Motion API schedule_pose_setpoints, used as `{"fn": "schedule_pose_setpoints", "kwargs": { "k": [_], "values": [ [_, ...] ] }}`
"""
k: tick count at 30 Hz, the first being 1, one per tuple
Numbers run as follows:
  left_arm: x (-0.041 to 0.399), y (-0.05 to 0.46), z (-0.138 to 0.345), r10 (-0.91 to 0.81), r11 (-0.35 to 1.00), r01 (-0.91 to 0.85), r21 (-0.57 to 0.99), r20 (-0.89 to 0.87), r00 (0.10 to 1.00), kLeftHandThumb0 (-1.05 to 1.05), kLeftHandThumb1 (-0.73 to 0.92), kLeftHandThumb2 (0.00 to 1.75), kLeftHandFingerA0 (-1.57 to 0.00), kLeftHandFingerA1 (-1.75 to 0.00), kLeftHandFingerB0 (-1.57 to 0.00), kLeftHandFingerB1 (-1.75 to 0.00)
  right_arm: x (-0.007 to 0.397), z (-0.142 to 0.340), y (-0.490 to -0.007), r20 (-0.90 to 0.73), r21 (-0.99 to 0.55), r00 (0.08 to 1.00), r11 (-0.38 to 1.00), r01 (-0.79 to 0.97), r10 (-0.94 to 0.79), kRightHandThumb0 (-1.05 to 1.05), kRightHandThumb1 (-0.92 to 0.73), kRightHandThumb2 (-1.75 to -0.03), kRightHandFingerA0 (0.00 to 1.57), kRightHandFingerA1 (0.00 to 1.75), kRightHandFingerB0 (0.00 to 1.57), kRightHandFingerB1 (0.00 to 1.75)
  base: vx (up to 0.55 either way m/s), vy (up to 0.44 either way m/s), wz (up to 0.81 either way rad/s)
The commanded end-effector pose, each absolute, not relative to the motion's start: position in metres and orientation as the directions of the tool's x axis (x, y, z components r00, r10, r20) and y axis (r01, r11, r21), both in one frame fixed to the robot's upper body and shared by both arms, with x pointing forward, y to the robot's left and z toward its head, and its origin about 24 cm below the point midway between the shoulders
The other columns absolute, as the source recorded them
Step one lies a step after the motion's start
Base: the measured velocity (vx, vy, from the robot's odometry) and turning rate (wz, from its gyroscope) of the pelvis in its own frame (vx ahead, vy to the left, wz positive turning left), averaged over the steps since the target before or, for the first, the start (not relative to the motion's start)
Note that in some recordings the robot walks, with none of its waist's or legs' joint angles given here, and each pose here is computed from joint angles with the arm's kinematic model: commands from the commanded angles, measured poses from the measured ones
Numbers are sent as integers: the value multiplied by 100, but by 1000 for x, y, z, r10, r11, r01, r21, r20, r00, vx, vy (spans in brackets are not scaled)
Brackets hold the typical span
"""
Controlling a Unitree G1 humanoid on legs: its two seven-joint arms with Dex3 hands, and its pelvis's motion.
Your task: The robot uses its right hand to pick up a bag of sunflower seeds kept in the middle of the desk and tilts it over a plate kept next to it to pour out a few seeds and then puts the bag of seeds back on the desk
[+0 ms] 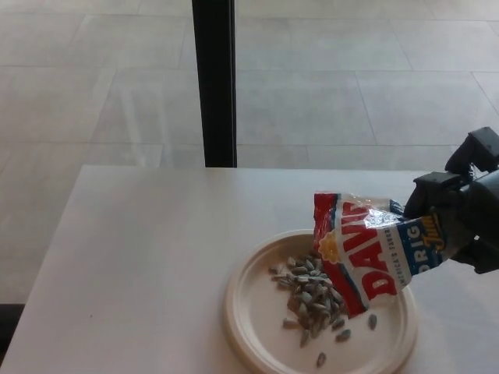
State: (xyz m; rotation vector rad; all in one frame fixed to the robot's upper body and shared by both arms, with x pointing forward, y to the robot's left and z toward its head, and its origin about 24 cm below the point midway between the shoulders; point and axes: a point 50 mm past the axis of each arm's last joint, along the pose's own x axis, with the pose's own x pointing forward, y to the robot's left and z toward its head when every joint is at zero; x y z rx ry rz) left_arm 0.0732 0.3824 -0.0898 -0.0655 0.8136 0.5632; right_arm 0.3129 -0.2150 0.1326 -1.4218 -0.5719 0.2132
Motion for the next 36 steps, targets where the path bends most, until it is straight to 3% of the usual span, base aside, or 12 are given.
{"fn": "schedule_pose_setpoints", "kwargs": {
  "k": [1,3,4,5,6,7,11,18,19,20,21,36],
  "values": [
    [69,389,-86,472,846,-499,187,-697,540,-90,85,66,-40,-61,-38,-41,308,123,-219,293,-944,872,262,199,393,-16,-54,-112,90,175,75,159,0,0,0],
    [67,387,-87,469,849,-494,189,-700,538,-96,70,85,-35,-62,-33,-46,305,115,-220,291,-939,885,287,190,365,-14,-52,-116,88,175,72,163,0,0,0],
    [66,387,-87,466,851,-490,188,-700,540,-91,85,66,-40,-67,-38,-42,303,111,-221,285,-936,894,300,183,345,-13,-51,-117,88,175,71,164,0,0,0],
    [65,387,-88,466,849,-497,180,-699,543,-87,65,108,-39,-69,-33,-53,301,107,-221,279,-933,903,315,175,327,-21,-49,-116,119,143,96,130,0,0,0],
    [64,386,-88,463,851,-494,178,-699,546,-87,65,108,-39,-69,-33,-53,300,105,-221,273,-930,910,330,165,313,-21,-49,-116,119,143,96,130,0,0,0],
    [62,386,-88,461,853,-490,181,-702,542,-91,86,66,-37,-65,-36,-42,299,101,-221,287,-918,910,357,172,299,-12,-50,-118,88,175,68,164,0,0,0],
    [59,385,-89,460,855,-483,188,-707,537,-94,74,80,-34,-60,-34,-44,292,88,-223,291,-853,942,491,177,165,-15,-64,-96,85,175,61,171,0,0,0],
    [60,385,-91,465,844,-503,185,-719,516,-86,86,67,-37,-53,-40,-38,281,68,-218,314,-705,948,682,194,54,-7,-55,-111,89,174,73,157,0,0,0],
    [58,384,-92,466,842,-506,185,-722,511,-87,71,113,-35,-61,-32,-49,280,65,-217,307,-692,950,697,190,46,-10,-53,-114,84,174,75,160,0,0,0],
    [56,383,-93,469,838,-514,185,-724,505,-84,70,113,-37,-62,-31,-49,279,61,-216,304,-685,952,704,190,39,-11,-52,-119,82,175,74,161,0,0,0],
    [57,383,-93,470,836,-516,184,-725,503,-85,86,66,-38,-54,-41,-38,278,59,-216,301,-673,953,714,193,26,-12,-54,-116,79,175,71,163,0,0,0],
    [55,382,-94,467,841,-510,183,-722,511,-85,87,67,-37,-56,-40,-39,254,4,-220,181,-620,976,757,206,-118,-18,-66,-92,79,175,69,164,0,0,0]
  ]
}}
